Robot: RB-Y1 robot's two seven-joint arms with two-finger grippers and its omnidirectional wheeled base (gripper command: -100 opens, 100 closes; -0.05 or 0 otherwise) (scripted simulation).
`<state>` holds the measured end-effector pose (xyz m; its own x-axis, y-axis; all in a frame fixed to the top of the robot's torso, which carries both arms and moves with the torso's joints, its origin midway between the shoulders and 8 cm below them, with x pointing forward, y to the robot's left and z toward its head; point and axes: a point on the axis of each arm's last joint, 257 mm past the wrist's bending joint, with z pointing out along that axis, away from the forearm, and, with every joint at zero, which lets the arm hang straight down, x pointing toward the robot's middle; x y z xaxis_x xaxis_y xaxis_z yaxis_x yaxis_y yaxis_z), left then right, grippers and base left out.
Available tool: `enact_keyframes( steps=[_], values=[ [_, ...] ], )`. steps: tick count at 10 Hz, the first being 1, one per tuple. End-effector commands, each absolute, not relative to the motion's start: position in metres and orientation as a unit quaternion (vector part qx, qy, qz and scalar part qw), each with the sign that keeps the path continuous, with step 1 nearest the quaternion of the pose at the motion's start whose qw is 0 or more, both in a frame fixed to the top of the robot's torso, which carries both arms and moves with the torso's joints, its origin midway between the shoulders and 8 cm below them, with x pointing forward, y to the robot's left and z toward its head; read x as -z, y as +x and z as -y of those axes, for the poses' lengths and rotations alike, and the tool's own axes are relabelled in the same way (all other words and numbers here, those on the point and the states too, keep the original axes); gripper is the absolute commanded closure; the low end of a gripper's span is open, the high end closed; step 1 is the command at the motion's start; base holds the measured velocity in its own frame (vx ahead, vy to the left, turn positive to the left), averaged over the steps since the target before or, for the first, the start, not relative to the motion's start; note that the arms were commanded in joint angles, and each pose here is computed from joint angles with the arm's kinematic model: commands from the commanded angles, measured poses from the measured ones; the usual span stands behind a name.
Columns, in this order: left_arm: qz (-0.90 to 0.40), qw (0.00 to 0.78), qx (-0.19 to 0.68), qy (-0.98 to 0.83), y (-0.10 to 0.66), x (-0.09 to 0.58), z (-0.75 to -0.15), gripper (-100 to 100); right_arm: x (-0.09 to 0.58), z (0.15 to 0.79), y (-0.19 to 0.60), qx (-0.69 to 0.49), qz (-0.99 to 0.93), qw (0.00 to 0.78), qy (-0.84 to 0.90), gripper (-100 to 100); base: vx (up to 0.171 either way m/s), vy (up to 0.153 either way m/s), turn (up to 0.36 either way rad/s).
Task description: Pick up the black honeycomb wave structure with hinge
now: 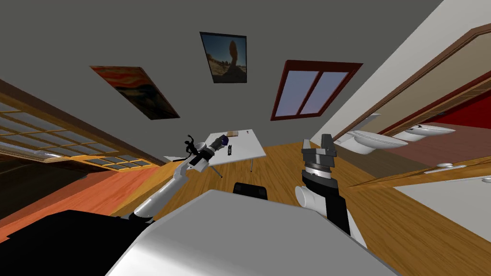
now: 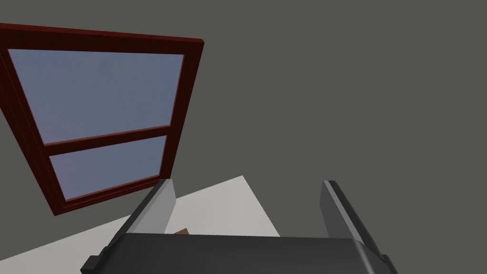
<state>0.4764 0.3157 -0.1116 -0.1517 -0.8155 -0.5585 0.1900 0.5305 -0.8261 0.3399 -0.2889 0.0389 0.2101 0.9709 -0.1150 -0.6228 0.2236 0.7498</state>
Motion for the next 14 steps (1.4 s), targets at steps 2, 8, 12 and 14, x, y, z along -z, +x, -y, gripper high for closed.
enact_keyframes(
  steps=[2, 8, 12, 14],
  values=[
    [-0.668, 0.584, 0.384, -0.255, 0.480, 0.139, -0.331, -100, -0.039, 0.289, 0.340, -0.552, -0.301, 0.722, 0.289, 0, -0.019, 0.009, -0.165],
    [-0.747, 0.527, 0.284, -0.289, 0.473, 0.214, -0.390, -100, -0.039, 0.289, 0.340, -0.552, -0.301, 0.722, 0.289, 0, -0.003, -0.003, -0.146],
    [-0.792, 0.479, 0.201, -0.321, 0.448, 0.269, -0.444, -100, -0.039, 0.289, 0.340, -0.552, -0.301, 0.722, 0.289, 0, 0.021, -0.021, -0.182],
    [-0.804, 0.464, 0.171, -0.331, 0.436, 0.285, -0.464, -100, -0.039, 0.289, 0.340, -0.552, -0.301, 0.722, 0.289, 0, 0.045, -0.029, -0.163]
  ],
)
